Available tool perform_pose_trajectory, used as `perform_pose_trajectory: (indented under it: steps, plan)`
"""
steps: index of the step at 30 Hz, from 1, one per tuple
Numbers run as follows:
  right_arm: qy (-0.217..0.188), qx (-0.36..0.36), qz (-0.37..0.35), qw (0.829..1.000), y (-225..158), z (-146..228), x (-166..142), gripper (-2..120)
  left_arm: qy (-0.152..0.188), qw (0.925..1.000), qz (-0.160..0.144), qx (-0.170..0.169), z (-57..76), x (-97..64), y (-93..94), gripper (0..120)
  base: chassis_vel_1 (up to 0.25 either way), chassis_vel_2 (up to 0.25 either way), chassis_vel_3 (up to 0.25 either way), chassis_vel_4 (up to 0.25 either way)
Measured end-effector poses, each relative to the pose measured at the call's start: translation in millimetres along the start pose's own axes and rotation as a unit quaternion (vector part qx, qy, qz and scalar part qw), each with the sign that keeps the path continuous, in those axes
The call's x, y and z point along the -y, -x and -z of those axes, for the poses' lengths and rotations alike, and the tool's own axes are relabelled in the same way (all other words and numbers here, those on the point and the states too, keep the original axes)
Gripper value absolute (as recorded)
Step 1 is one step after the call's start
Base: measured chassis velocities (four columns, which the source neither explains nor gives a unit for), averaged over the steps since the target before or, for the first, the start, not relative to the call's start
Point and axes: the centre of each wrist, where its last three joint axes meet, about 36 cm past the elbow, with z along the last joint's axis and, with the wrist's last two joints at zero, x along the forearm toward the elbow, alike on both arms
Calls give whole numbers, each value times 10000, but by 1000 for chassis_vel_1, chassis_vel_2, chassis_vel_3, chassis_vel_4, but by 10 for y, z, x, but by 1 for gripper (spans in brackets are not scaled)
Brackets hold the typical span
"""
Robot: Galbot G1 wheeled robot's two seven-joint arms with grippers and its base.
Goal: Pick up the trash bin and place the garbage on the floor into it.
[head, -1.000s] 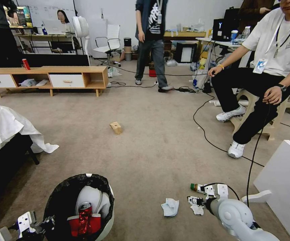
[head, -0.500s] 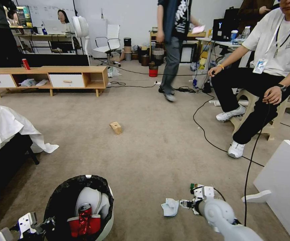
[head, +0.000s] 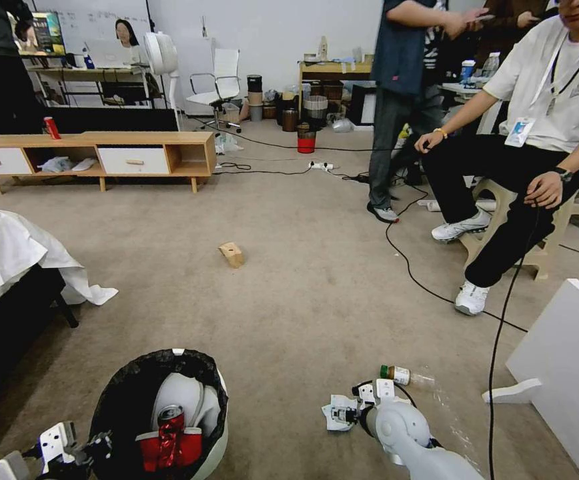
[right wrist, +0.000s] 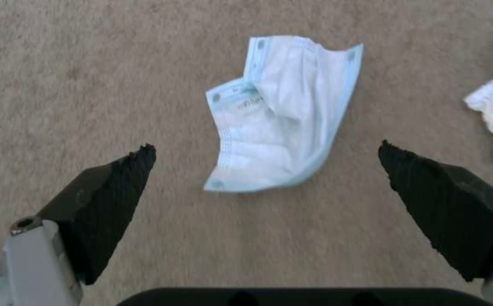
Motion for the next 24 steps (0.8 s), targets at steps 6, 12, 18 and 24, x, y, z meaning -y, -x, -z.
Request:
perform_pose_trajectory:
  steps: [6,12,18,24]
  plan:
    - [63,8,-81,9999,195,-22,-7,100,3,10000,0,-16,-14,-10,-12,2,0,0,0,0]
    - [109,-21,-144,9998,331,-30,4,100,-2,10000,-2,-14,-25,-16,-21,2,0,0,0,0]
    - [102,-50,-230,9997,495,-70,7,100,12,10000,-8,1,-21,-22,-28,2,0,0,0,0]
    - [84,-60,-239,9997,618,-80,-19,100,14,10000,-8,5,-17,-28,-20,2,0,0,0,0]
